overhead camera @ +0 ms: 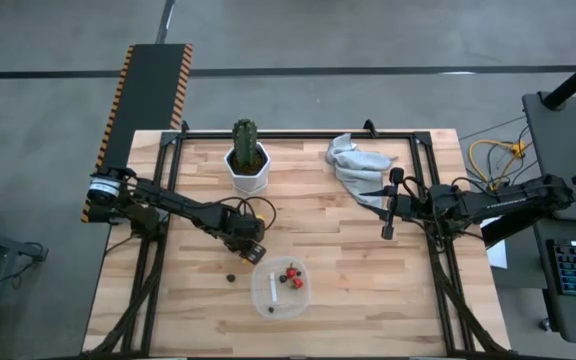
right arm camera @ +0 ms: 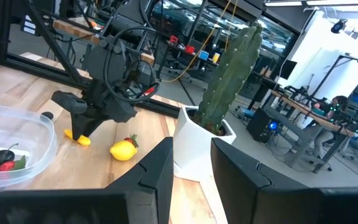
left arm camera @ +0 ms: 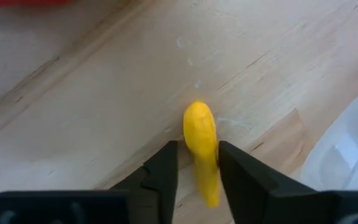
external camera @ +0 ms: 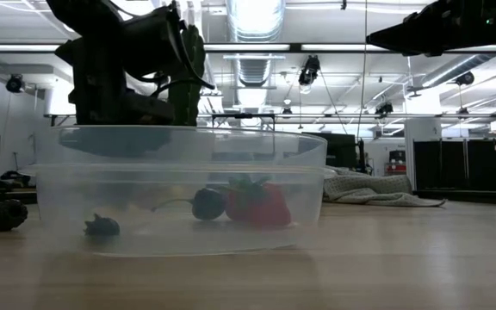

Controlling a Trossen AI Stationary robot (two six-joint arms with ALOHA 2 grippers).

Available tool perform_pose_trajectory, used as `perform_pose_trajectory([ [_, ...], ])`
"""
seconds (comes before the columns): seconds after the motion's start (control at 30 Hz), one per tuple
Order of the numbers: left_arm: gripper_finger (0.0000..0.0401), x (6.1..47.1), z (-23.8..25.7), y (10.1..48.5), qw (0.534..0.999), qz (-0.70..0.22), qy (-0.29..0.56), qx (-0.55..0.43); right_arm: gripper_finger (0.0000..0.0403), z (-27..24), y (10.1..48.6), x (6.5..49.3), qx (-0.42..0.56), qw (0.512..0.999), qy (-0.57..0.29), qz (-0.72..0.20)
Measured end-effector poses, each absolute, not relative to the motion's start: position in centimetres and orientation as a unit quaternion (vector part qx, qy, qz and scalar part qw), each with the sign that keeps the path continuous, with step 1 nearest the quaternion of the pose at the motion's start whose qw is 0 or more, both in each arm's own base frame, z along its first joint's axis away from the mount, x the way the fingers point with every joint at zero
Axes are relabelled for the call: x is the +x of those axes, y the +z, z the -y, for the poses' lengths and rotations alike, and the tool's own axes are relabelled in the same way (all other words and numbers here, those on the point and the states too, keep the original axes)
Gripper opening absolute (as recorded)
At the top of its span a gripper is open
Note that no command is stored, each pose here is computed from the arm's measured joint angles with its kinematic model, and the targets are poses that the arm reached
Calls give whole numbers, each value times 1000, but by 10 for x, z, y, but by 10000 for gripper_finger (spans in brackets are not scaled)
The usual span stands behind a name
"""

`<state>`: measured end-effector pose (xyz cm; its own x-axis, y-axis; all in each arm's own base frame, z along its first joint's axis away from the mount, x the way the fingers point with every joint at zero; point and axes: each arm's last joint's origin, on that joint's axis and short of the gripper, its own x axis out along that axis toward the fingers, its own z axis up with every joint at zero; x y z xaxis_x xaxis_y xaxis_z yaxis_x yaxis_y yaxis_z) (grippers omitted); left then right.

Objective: Pick and placing Produce into tupperware
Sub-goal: Put the yellow corn into the transparent container

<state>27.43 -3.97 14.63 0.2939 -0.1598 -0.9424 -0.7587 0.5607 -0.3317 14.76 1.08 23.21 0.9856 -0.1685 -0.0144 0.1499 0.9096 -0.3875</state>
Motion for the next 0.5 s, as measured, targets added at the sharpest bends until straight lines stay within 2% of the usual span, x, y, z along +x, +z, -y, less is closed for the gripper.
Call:
perform_pose_trajectory([
  [0.23, 14, 278, 41, 147, 706, -552, 183, -404, 100, -11, 232, 148, -197, 977, -82, -24],
  [0.5, 3, 276, 41, 146, 703, -568, 162, -395, 100, -11, 232, 148, -197, 977, -81, -24],
])
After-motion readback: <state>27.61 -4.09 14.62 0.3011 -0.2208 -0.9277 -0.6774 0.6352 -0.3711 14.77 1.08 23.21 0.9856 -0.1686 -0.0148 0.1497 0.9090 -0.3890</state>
